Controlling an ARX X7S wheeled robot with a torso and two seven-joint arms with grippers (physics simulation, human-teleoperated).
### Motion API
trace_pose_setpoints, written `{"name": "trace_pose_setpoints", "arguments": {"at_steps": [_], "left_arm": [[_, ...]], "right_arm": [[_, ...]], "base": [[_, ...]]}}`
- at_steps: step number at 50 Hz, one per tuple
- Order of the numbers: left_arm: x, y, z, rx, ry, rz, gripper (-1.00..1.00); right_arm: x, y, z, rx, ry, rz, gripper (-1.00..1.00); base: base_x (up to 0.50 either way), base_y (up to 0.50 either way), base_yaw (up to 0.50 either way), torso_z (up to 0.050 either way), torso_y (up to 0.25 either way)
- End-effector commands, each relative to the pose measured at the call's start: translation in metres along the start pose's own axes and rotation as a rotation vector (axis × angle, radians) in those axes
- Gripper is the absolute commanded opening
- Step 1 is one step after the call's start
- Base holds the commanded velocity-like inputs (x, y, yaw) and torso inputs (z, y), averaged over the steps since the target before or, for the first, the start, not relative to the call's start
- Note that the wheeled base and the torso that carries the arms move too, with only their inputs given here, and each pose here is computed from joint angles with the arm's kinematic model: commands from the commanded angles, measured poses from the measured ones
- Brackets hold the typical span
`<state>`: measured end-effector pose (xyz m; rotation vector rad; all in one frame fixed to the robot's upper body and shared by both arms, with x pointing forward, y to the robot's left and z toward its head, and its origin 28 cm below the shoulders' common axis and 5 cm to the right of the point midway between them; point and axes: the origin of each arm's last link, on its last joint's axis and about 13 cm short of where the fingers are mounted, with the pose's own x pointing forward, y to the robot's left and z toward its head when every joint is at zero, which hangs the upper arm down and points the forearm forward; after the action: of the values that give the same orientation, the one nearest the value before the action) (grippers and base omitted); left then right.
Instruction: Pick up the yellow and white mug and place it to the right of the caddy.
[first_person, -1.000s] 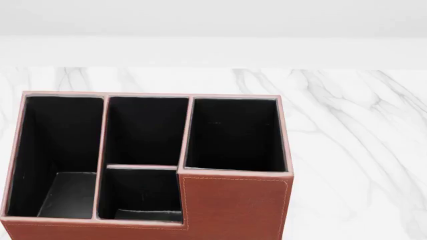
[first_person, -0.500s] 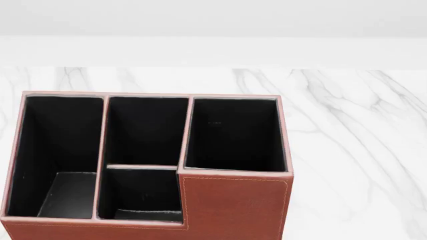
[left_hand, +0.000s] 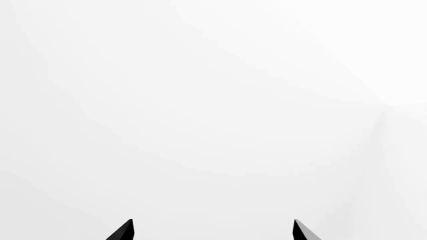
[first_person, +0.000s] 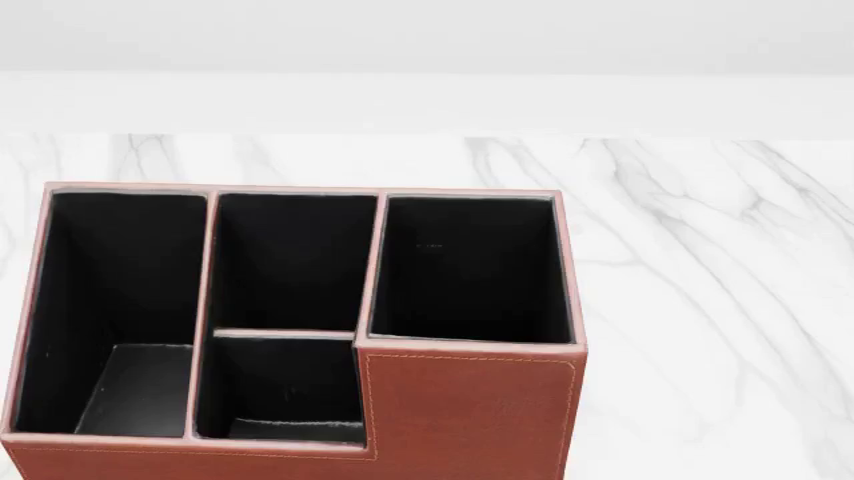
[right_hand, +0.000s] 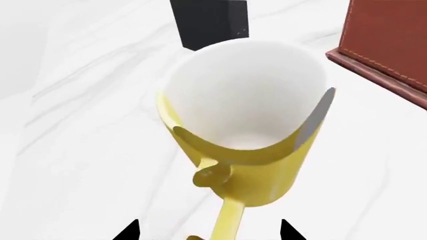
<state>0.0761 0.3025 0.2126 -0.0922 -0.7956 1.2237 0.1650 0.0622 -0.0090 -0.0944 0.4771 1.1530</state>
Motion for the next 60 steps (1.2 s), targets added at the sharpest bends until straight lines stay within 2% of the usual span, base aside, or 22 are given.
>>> {"name": "trace_pose_setpoints", "arguments": {"at_steps": [1, 2, 12, 18, 22, 24, 31, 47, 60], "left_arm": [[0.000, 0.000, 0.000, -0.001, 0.002, -0.001, 1.00], [0.000, 0.000, 0.000, 0.000, 0.002, -0.001, 1.00], [0.000, 0.000, 0.000, -0.003, 0.007, -0.004, 1.00], [0.000, -0.001, 0.000, -0.005, 0.004, -0.009, 1.00], [0.000, -0.002, 0.000, -0.008, 0.007, -0.014, 1.00], [0.000, -0.002, 0.000, -0.009, 0.007, -0.015, 1.00], [0.000, -0.002, 0.000, -0.011, 0.009, -0.017, 1.00], [-0.001, -0.002, 0.000, -0.012, 0.011, -0.018, 1.00], [-0.001, -0.003, 0.000, -0.013, 0.017, -0.018, 1.00]], "right_arm": [[0.003, -0.002, -0.003, 0.006, 0.004, 0.019, 1.00], [0.003, -0.003, -0.002, 0.008, -0.010, -0.010, -1.00], [0.002, -0.005, -0.001, 0.016, -0.009, -0.019, -1.00], [0.000, -0.004, 0.000, -0.020, -0.023, -0.044, -1.00], [-0.012, 0.012, 0.017, -0.093, -0.083, -0.028, -1.00], [-0.014, 0.014, 0.018, -0.100, -0.083, -0.031, -1.00], [-0.028, 0.031, 0.032, -0.204, -0.141, -0.037, -1.00], [-0.045, 0.046, 0.049, -0.313, -0.213, -0.060, -1.00], [-0.073, 0.057, 0.078, -0.327, -0.342, -0.081, -1.00]], "base": [[0.00, 0.00, 0.00, 0.000, 0.000], [0.00, 0.00, 0.00, 0.000, 0.000], [0.00, 0.00, 0.00, 0.000, 0.000], [0.00, 0.00, 0.00, 0.000, 0.000], [0.00, 0.00, 0.00, 0.000, 0.000], [0.00, 0.00, 0.00, 0.000, 0.000], [0.00, 0.00, 0.00, 0.000, 0.000], [0.00, 0.00, 0.00, 0.000, 0.001], [0.00, 0.00, 0.00, 0.000, 0.000]]}}
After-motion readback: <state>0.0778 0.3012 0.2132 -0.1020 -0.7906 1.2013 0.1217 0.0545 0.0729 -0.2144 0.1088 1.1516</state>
